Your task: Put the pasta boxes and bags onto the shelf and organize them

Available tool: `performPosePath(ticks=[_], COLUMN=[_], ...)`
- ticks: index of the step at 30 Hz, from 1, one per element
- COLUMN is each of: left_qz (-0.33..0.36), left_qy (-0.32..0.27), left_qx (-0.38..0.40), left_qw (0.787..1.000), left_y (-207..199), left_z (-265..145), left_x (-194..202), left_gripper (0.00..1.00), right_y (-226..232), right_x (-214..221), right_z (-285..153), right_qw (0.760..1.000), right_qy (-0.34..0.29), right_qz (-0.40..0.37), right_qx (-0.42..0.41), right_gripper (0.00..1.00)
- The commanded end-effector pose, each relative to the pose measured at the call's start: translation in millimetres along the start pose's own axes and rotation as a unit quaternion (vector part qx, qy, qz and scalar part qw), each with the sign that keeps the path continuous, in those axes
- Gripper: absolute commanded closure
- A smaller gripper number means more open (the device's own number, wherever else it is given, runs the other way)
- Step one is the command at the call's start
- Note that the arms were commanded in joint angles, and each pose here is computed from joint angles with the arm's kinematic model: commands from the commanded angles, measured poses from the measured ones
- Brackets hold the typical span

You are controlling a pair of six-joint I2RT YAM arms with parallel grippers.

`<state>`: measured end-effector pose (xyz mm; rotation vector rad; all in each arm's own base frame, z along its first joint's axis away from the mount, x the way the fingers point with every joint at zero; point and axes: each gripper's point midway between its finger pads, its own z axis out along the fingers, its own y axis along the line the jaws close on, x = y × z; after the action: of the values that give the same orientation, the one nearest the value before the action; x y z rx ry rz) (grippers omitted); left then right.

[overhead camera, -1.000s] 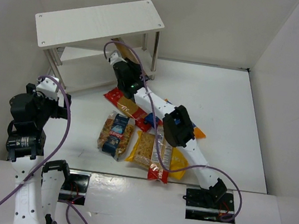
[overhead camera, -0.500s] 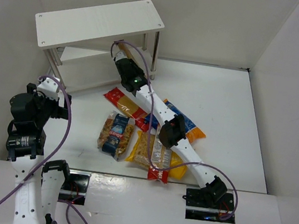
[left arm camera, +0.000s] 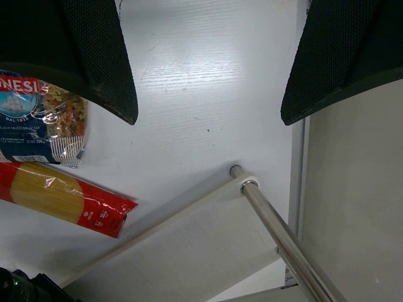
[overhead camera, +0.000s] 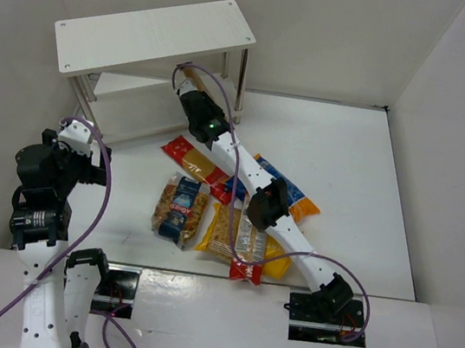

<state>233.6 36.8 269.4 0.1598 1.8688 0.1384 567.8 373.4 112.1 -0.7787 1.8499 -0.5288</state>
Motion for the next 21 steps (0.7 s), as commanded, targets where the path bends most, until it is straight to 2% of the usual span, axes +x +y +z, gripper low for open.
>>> performPosePath(ticks=[1,3,4,5,8,9,13,21], left_qz=[0.008,0.008,0.008,0.008,0.008,0.008,0.008,0.009], left_qy=[-0.011,-0.011,-0.011,-0.011,-0.011,-0.011,-0.011,-0.015], left_qx=[0.01,0.01,0.01,0.01,0.01,0.01,0.01,0.009], left_qw=[1.0,1.0,1.0,1.0,1.0,1.0,1.0,1.0], left_y=[-3.0,-3.0,-3.0,-3.0,-3.0,-3.0,-3.0,-3.1], left_z=[1.0,1.0,1.0,1.0,1.0,1.0,1.0,-0.9], left_x=[-4.8,-4.8,-4.8,-4.8,-4.8,-4.8,-4.8,-6.3], left_gripper=[0.0,0.0,0.0,0.0,0.0,0.0,0.0,0.0], right_y=[-58.0,-58.0,-58.0,-57.2,-61.0,-60.1,-62.6,-69.4], right_x=[-41.9,-41.9,-41.9,-40.3,-43.7,-41.9,-42.8,-46.3], right_z=[-11.1,-11.1,-11.1,-11.0,-13.8,-13.7,-16.8,-25.4], right_qw=[0.993,0.993,0.993,0.993,0.992,0.993,0.993,0.992], right_qy=[-0.058,-0.058,-0.058,-0.055,-0.059,-0.055,-0.053,-0.051], right_qz=[0.08,0.08,0.08,0.077,0.084,0.081,0.087,0.096], right_qx=[0.068,0.068,0.068,0.067,0.068,0.066,0.065,0.057], right_gripper=[0.87,0.8,0.68,0.62,0.54,0.46,0.33,0.33])
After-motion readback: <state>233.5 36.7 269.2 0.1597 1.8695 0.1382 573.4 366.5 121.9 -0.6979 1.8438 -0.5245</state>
